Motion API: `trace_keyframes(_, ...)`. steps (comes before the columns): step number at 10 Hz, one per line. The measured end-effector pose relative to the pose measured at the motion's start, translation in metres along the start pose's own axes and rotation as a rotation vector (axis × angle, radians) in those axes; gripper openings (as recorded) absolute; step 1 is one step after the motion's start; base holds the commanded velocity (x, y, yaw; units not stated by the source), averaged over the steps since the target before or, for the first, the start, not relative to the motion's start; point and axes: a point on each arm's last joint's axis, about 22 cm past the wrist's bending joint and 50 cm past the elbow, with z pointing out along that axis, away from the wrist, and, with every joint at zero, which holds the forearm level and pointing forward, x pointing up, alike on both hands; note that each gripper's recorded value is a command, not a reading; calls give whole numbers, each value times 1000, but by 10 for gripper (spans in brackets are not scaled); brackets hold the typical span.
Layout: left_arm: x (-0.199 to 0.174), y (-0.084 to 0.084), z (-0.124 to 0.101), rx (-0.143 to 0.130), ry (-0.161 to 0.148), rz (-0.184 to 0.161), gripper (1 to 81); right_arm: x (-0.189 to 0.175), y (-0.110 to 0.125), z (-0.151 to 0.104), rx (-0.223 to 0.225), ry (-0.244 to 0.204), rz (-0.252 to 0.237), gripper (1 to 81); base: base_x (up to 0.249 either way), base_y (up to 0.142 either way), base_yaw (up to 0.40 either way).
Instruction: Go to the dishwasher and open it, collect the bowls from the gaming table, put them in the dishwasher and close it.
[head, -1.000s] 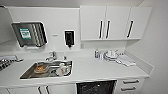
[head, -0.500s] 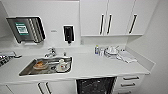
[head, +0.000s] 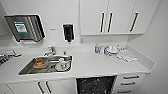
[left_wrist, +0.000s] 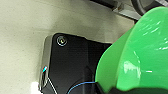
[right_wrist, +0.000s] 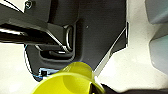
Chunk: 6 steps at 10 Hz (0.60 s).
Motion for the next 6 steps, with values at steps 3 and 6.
trace_keyframes(3,18,8,-11,-36,13,-18,10,-2,0,0,-2,0,0,10,0,0,0)
trace_keyframes(6,62,53,2,-105,31,2,10,-2,-11,3,12,-1,4,10,0,0,0)
